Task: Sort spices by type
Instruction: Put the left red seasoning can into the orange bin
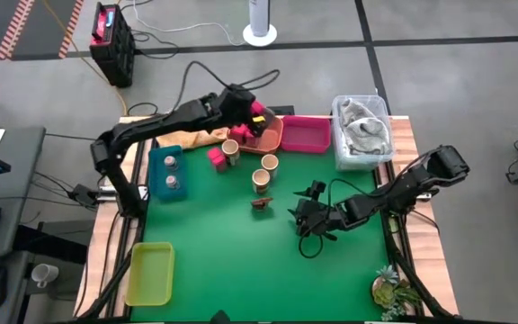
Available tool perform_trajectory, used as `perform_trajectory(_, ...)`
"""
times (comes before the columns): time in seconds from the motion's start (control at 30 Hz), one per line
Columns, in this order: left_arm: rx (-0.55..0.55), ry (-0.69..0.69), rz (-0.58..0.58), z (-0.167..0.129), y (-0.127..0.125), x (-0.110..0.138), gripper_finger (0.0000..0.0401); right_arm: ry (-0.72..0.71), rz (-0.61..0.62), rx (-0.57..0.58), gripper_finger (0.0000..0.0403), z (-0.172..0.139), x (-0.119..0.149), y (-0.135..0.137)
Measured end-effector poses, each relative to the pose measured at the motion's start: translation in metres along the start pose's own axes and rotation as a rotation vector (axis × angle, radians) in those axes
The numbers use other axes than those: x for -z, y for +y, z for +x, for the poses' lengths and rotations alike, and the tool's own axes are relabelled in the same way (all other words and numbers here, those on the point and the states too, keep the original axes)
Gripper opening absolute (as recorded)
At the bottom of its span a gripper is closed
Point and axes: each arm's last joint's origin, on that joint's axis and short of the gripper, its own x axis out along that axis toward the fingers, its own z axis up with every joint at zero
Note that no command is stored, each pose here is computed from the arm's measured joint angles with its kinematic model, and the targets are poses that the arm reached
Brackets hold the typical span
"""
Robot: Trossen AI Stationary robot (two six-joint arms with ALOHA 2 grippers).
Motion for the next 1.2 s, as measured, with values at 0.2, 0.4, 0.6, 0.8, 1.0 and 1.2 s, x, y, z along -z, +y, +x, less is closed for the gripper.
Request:
perform_trajectory(0.2,-0.004,0.062,0.013,0.033,-0.006,0.011,0.0205,-0.002,-0.003,-0.005,0.0301,-0.001,0.0,0.001)
perform_trajectory(0.4,-0.016,0.112,0.021,0.062,-0.012,0.022,0.0206,-0.001,-0.004,-0.005,0.0301,-0.001,0.0,0.001)
perform_trajectory(0.6,-0.036,0.133,-0.019,0.085,-0.011,0.027,0.0206,0.0,-0.005,-0.007,0.0301,-0.001,0.001,0.002)
perform_trajectory(0.8,-0.06,0.199,-0.012,0.098,-0.008,0.039,0.0206,0.0,-0.006,-0.007,0.0301,-0.001,0.001,0.002)
perform_trajectory(1.0,-0.071,0.242,0.009,0.102,-0.007,0.045,0.0206,0.0,-0.006,-0.007,0.0301,-0.001,0.001,0.002)
perform_trajectory(1.2,-0.073,0.273,0.049,0.101,-0.007,0.048,0.0231,0.0,-0.006,-0.007,0.0301,-0.001,0.001,0.002)
